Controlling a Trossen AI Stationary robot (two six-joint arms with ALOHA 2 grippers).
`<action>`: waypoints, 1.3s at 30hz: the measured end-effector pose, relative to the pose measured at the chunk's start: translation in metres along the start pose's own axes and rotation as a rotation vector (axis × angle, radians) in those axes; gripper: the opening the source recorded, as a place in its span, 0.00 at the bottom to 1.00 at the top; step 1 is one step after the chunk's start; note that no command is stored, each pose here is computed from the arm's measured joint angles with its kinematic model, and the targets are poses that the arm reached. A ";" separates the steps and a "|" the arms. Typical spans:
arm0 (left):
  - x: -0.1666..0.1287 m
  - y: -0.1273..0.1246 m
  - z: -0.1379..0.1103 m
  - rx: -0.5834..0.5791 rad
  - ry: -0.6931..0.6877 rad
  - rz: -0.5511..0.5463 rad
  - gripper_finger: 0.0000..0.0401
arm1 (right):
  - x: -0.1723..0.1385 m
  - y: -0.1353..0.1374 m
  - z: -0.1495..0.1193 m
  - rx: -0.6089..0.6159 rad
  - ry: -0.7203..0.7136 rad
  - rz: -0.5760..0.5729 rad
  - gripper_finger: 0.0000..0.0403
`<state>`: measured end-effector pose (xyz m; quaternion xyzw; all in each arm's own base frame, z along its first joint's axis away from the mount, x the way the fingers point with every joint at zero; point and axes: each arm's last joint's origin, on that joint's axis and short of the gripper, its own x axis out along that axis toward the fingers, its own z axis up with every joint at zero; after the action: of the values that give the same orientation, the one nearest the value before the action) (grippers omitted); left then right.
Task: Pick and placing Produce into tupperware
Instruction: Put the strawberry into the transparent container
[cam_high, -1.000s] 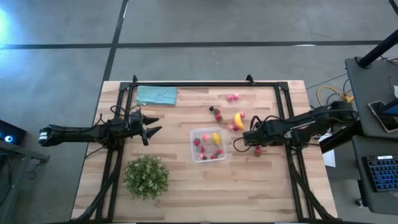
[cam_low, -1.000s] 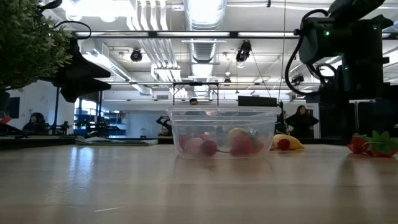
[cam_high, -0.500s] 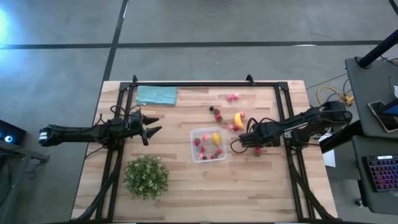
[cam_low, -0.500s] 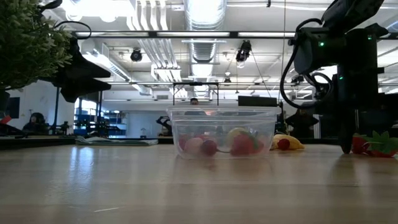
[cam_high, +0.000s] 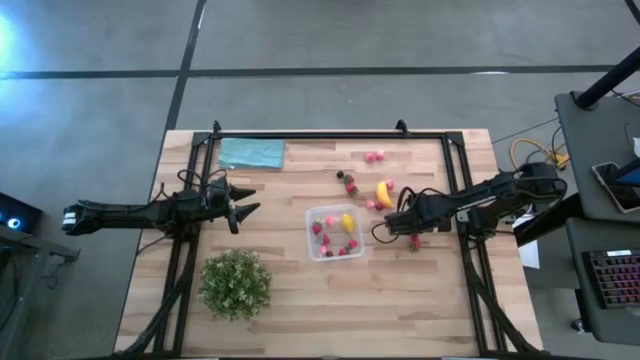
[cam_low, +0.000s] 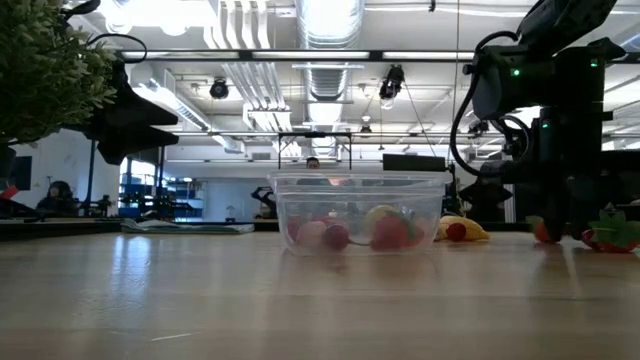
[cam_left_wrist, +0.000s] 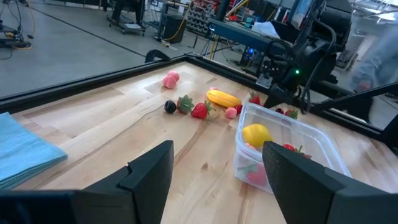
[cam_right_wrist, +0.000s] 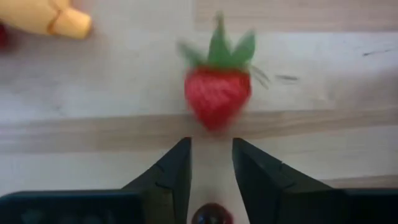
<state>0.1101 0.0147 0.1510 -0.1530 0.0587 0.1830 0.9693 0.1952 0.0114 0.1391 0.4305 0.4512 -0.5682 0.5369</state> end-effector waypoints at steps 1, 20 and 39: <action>0.000 0.000 0.000 0.000 0.000 0.000 0.58 | 0.000 0.000 0.000 -0.001 0.004 0.001 0.25; 0.000 0.000 0.000 0.000 -0.001 0.000 0.58 | -0.011 -0.004 0.014 0.021 -0.040 0.057 0.63; 0.000 0.000 0.000 0.000 0.000 0.000 0.58 | 0.007 0.002 0.056 -0.028 0.015 0.031 0.61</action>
<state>0.1101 0.0147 0.1510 -0.1529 0.0588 0.1832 0.9693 0.1968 -0.0451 0.1450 0.4339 0.4565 -0.5502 0.5483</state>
